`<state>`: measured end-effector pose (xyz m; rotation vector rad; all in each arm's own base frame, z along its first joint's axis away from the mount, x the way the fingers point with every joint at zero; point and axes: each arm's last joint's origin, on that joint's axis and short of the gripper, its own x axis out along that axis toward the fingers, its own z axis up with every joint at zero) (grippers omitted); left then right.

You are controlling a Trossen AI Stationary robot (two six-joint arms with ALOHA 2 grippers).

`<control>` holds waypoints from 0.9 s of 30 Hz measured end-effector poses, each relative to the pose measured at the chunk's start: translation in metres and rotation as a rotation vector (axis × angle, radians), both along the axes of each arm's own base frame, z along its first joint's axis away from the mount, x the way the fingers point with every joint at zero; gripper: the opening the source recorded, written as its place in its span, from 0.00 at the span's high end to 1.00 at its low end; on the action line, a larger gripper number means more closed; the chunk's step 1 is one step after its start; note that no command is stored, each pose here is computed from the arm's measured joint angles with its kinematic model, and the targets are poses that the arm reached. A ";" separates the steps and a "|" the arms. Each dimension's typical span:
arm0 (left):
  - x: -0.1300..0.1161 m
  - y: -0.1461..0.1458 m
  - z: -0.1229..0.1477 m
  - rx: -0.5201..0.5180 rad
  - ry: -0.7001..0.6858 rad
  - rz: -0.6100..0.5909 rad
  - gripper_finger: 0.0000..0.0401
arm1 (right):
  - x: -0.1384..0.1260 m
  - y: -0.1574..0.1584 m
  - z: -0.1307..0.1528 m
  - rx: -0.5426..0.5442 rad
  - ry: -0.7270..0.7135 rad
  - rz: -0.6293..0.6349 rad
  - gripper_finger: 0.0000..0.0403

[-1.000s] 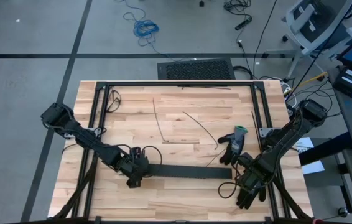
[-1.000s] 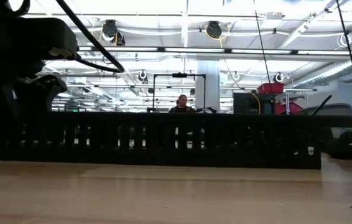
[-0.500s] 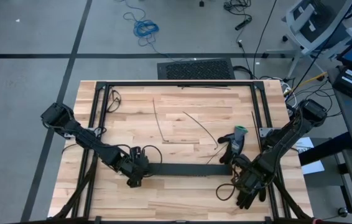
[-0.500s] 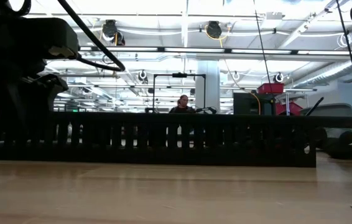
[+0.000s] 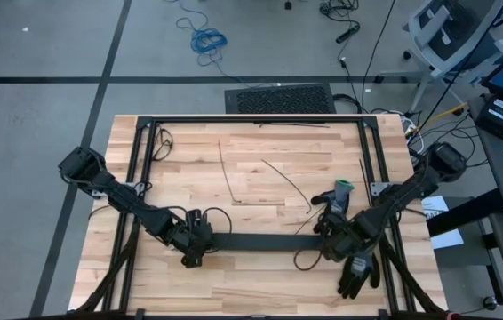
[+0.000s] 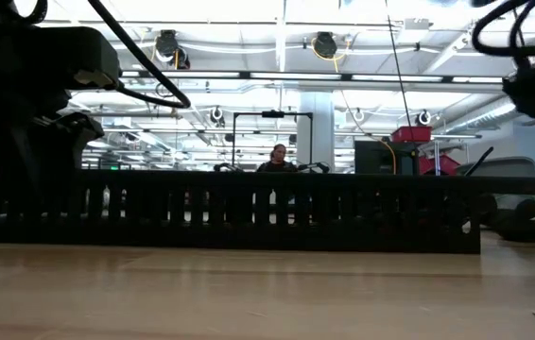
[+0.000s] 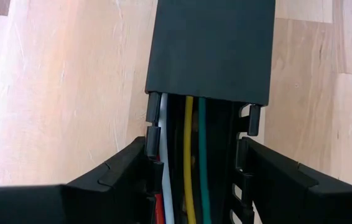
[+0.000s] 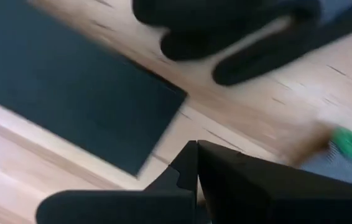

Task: Ziptie cables
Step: Close the black cable duct

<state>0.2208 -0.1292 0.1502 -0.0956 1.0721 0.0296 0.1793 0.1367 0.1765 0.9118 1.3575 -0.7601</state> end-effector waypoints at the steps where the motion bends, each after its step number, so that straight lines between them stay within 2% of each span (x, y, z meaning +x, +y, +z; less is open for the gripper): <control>1: 0.000 0.000 0.000 0.000 0.000 0.000 0.40 | 0.003 0.000 -0.002 0.003 -0.007 -0.001 1.00; 7: 0.000 0.000 0.000 0.001 0.004 -0.004 0.40 | 0.024 0.001 -0.011 0.058 -0.092 0.001 1.00; 10: -0.001 0.000 0.000 0.003 0.008 -0.004 0.40 | 0.028 -0.001 -0.014 0.063 -0.087 -0.009 1.00; 20: -0.002 0.000 0.000 0.001 0.019 0.002 0.40 | 0.037 -0.012 -0.014 0.027 -0.135 -0.089 1.00; 27: -0.002 0.000 0.000 0.002 0.019 -0.002 0.40 | 0.039 -0.015 -0.014 0.022 -0.142 -0.092 1.00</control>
